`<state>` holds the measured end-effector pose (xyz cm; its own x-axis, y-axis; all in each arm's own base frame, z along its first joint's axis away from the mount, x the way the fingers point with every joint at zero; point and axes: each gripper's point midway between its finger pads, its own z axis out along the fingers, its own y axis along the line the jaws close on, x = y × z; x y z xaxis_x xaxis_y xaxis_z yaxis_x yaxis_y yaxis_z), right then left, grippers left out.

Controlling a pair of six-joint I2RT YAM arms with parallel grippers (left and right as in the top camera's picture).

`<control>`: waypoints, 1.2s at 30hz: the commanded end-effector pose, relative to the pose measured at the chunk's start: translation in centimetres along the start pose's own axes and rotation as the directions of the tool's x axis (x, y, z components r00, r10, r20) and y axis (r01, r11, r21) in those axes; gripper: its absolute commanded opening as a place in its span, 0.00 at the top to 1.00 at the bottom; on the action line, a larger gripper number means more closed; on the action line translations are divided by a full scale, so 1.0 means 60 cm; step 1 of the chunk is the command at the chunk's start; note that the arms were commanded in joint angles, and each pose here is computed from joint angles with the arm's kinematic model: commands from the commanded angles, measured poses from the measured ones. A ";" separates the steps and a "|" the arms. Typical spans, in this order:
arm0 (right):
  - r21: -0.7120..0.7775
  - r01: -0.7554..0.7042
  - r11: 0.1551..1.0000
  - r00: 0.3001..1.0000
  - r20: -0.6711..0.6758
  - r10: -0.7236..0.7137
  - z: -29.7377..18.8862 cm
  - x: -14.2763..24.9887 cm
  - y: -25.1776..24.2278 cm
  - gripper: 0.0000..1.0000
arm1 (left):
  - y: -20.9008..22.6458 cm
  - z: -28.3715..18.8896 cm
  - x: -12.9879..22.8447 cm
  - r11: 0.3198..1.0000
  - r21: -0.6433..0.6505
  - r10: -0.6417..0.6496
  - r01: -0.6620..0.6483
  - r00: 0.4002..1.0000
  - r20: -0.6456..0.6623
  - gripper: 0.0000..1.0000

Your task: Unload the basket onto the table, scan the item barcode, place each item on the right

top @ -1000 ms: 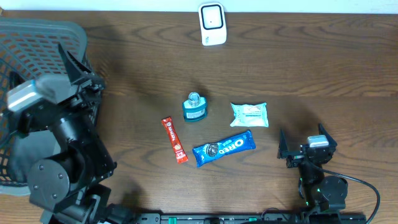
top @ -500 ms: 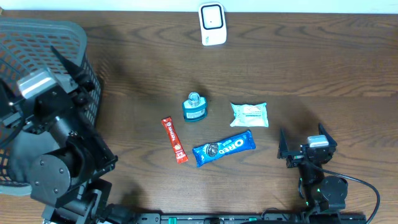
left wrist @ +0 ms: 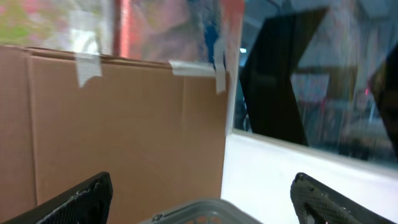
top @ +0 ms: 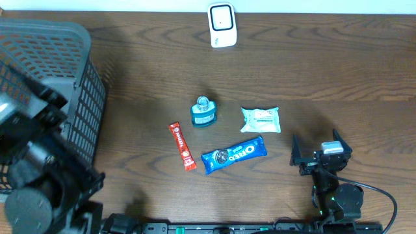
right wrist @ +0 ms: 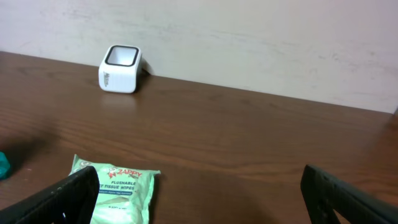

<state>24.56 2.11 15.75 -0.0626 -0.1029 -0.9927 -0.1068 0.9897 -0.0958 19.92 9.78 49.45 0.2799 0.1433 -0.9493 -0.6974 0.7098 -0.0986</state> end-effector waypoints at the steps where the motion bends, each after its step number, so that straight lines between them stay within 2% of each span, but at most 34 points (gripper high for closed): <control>1: -0.002 0.014 1.000 1.000 -0.001 -0.014 0.000 0.001 0.002 0.01 | 0.044 -0.017 -0.030 0.994 -0.027 -0.103 0.104 0.994 0.040 0.08; 7: -0.002 0.014 1.000 1.000 -0.001 -0.014 0.000 0.001 0.002 0.01 | 0.099 -0.045 -0.058 0.983 -0.043 -0.173 0.178 0.981 0.088 0.08; 13: -0.002 0.014 1.000 1.000 -0.001 -0.014 0.000 0.001 0.002 0.01 | 0.129 -0.053 -0.065 0.979 -0.096 -0.169 0.180 0.979 0.112 0.08; 16: 0.055 0.037 0.998 0.999 -0.009 -0.037 -0.001 0.003 -0.015 0.01 | 0.135 -0.052 -0.060 0.974 -0.118 -0.181 0.194 0.977 0.112 0.08; 18: 0.043 0.035 0.998 0.999 -0.007 -0.035 0.000 0.003 -0.011 0.01 | 0.135 -0.051 -0.056 0.969 -0.119 -0.202 0.214 0.973 0.111 0.08; 25: 0.006 -0.094 0.996 0.996 0.005 0.094 0.000 -0.001 -0.001 0.01 | 0.100 -0.045 -0.037 0.982 -0.022 -0.186 0.188 0.980 0.072 0.08; 26: -0.014 -0.182 0.983 0.983 -0.001 0.182 0.000 0.000 0.005 0.01 | 0.102 -0.044 -0.036 0.979 -0.027 -0.198 0.200 0.978 0.072 0.08; 28: -0.071 -0.216 0.974 0.976 0.009 0.217 -0.001 -0.010 0.020 0.01 | 0.104 -0.045 -0.037 0.979 -0.029 -0.199 0.202 0.977 0.075 0.08; 32: -0.313 -0.192 0.930 0.979 0.006 0.204 -0.021 -0.047 0.086 0.01 | 0.111 -0.050 -0.041 0.973 -0.028 -0.226 0.229 0.971 0.083 0.08; 36: -0.430 -0.137 0.892 0.988 0.004 0.154 -0.043 -0.092 0.116 0.01 | 0.104 -0.057 -0.039 0.971 0.020 -0.238 0.238 0.969 0.071 0.08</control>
<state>23.44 6.13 17.00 -0.1052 0.0664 -0.9922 -0.3266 0.9401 0.0975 13.37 11.96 49.48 0.4414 0.0435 -0.8963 -0.6479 0.7065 -0.2848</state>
